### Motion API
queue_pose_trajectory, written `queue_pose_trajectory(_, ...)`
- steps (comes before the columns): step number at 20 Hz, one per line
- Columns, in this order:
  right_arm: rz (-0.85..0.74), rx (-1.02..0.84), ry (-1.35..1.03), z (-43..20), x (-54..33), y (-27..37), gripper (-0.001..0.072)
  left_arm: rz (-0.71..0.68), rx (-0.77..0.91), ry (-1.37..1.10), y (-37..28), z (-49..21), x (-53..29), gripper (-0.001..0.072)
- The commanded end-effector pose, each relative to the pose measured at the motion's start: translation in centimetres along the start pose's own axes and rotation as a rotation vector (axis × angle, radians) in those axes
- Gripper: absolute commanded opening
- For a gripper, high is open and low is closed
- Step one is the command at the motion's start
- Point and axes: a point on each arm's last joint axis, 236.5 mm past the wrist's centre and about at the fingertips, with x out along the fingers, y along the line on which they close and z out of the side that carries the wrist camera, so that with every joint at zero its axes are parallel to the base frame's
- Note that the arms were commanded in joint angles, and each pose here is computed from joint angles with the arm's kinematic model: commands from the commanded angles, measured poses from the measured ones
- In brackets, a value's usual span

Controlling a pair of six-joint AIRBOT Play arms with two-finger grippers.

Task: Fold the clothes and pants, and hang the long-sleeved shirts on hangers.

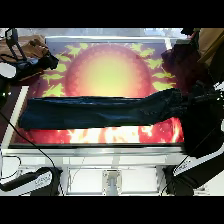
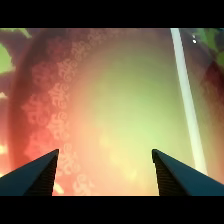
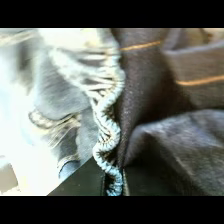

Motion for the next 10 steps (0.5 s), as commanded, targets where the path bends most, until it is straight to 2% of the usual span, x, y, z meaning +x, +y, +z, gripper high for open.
queue_pose_trajectory(1,0.005,-0.06,0.001,0.2,-2.8,3.2,0.004,-0.011,0.003,0.035,-0.4,-0.9,0.1,0.0552)
queue_pose_trajectory(2,-0.013,-0.073,-0.02,0.6,-3.7,3.9,0.004,-0.022,0.008,0.055,-0.9,-1.4,0.2,0.0512)
queue_pose_trajectory(8,-0.065,-0.104,-0.088,0.8,-6.4,6.6,0.0044,-0.143,0.08,0.215,-7.8,-7.7,4.3,0.0504)
queue_pose_trajectory(9,-0.064,-0.083,-0.089,0.8,-6.4,6.7,0.0091,-0.159,0.09,0.242,-8.8,-8.9,5.1,0.0504)
queue_pose_trajectory(10,-0.066,-0.062,-0.089,0.8,-6.4,6.5,0.0194,-0.167,0.096,0.265,-9.3,-10.0,5.8,0.0504)
